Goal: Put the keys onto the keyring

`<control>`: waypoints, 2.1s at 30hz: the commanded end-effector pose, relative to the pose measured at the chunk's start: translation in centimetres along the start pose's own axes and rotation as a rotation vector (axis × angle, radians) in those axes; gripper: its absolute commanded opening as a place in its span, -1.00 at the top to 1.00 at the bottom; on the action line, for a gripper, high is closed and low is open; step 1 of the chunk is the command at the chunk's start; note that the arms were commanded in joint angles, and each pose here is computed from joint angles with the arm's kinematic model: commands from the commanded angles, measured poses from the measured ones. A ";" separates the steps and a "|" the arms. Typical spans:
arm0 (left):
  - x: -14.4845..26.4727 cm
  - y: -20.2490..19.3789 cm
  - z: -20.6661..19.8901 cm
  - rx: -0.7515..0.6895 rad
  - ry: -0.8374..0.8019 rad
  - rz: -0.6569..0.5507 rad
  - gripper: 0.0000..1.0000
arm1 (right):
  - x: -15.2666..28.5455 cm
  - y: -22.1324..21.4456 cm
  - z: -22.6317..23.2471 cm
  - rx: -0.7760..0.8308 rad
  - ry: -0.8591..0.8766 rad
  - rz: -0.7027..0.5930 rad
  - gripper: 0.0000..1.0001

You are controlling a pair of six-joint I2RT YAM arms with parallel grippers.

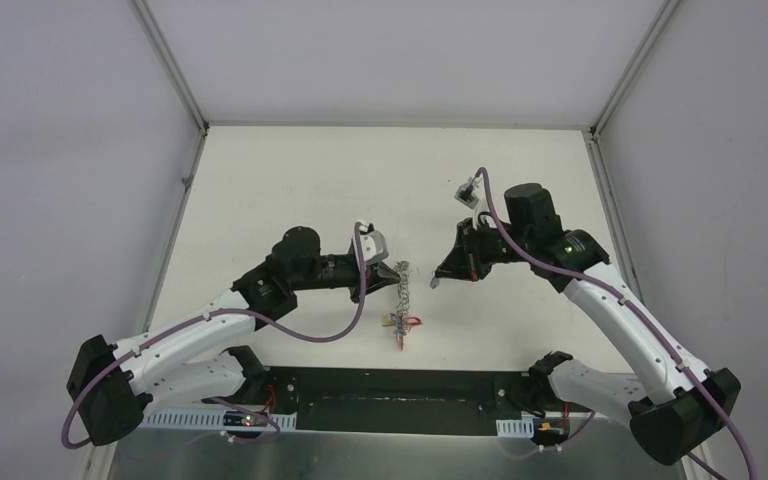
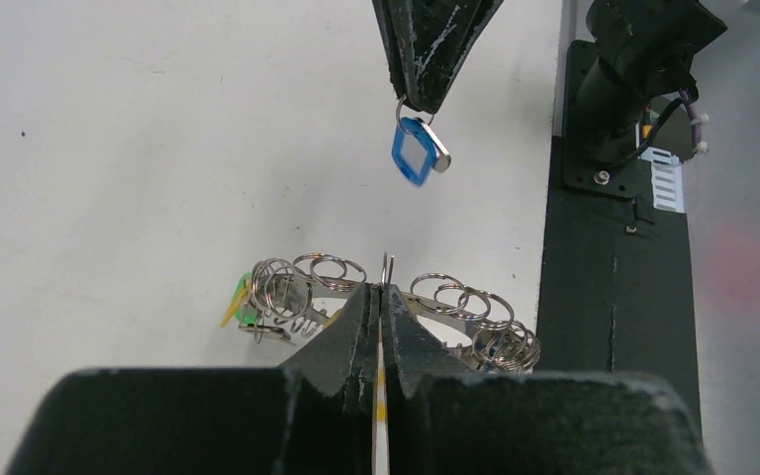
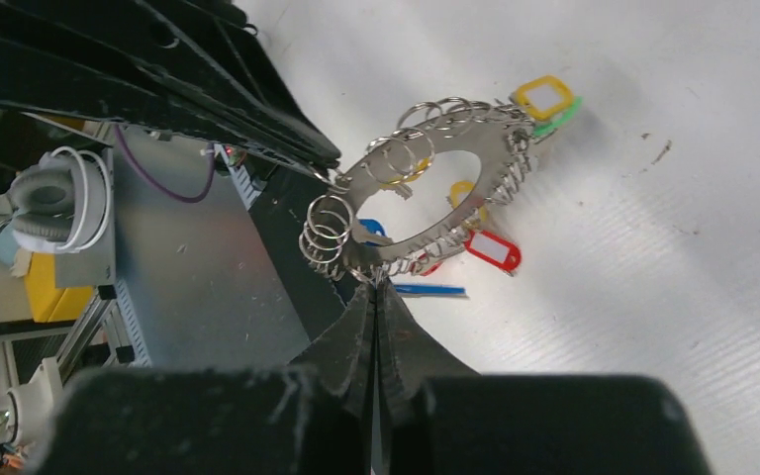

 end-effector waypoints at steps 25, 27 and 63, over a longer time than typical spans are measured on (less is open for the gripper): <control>1.9 3.7 0.8 -0.016 0.127 -0.180 1.00 | 0.0 0.5 1.4 0.058 0.104 -0.029 1.00; 1.9 3.5 0.7 -0.006 0.125 -0.175 1.00 | 0.0 0.6 1.6 0.057 0.116 -0.030 1.00; 1.8 1.6 -4.0 -0.040 -0.121 -0.094 1.00 | -2.6 0.7 6.3 0.210 0.284 0.016 1.00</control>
Point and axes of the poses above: each gripper's point midway between its finger pads, its own x axis back along the fingers, its own z axis along the line the jaws close on, y = z × x, the point moved 1 cm from there along x, back along the fingers, and after that the axes turned 3 degrees about x, right-handed, at the moved point
